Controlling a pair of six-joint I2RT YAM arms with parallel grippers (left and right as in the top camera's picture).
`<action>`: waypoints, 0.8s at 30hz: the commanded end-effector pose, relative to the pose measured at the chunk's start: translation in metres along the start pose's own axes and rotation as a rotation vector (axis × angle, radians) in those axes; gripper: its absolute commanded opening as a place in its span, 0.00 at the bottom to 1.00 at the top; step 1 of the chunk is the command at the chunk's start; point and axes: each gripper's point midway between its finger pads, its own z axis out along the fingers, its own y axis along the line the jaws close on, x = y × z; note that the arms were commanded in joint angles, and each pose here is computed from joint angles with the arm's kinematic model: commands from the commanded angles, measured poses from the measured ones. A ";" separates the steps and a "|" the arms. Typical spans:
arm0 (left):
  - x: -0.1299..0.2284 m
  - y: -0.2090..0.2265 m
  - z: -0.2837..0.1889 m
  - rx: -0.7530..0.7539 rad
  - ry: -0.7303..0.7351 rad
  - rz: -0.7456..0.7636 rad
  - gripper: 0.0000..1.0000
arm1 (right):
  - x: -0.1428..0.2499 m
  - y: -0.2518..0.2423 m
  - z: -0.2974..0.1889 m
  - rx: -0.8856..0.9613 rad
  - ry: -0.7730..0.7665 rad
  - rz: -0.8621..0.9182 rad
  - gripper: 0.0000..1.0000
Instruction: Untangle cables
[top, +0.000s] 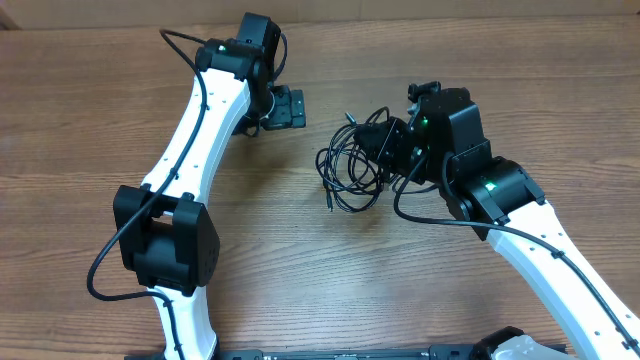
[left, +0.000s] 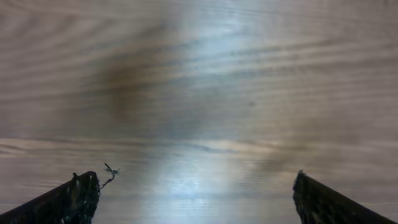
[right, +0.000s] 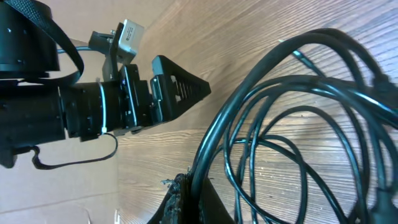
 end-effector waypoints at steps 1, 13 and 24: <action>0.012 -0.039 -0.019 0.237 0.060 0.004 0.99 | -0.007 0.017 -0.011 -0.038 -0.029 -0.045 0.04; 0.025 -0.105 -0.087 0.936 0.018 0.439 0.99 | -0.010 0.015 -0.011 -0.026 -0.046 -0.062 0.04; 0.061 -0.117 -0.063 0.777 0.039 0.738 0.99 | -0.009 0.029 -0.012 -0.093 -0.032 -0.078 0.04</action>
